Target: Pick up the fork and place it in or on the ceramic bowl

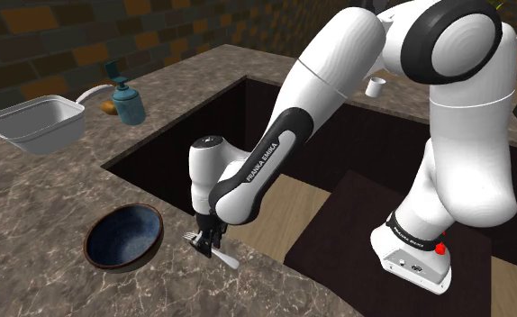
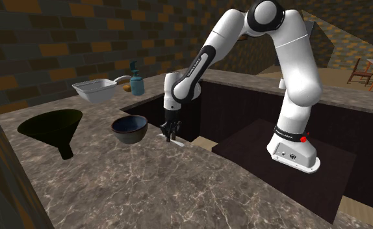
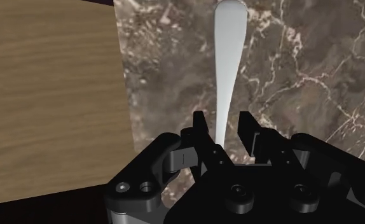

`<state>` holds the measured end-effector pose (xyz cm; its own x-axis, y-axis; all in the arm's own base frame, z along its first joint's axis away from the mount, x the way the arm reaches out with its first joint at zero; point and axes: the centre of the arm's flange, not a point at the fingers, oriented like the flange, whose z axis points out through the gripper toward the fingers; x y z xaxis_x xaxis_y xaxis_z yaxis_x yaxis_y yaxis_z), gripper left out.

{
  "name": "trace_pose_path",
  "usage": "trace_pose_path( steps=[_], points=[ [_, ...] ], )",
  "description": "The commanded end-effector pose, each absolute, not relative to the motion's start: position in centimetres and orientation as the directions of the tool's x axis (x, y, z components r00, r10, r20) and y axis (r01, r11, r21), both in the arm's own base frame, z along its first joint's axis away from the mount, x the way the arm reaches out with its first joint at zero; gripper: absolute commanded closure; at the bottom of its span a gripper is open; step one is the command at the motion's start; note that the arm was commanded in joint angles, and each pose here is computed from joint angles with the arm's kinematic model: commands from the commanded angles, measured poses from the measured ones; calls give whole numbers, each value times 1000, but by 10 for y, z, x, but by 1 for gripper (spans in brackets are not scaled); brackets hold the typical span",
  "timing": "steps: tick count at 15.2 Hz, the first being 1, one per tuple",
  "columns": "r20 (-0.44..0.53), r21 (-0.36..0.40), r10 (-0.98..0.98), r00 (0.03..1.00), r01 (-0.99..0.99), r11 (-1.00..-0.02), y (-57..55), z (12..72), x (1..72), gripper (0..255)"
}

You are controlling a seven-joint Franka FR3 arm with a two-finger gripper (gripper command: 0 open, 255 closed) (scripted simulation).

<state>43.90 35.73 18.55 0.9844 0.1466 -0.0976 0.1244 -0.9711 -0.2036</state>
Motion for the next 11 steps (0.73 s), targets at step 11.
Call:
trace_pose_path(
  steps=[11],
  points=[
    [-99, -203, 146, 984, 124, -971, 357, 245, 439, 255]
  ],
)
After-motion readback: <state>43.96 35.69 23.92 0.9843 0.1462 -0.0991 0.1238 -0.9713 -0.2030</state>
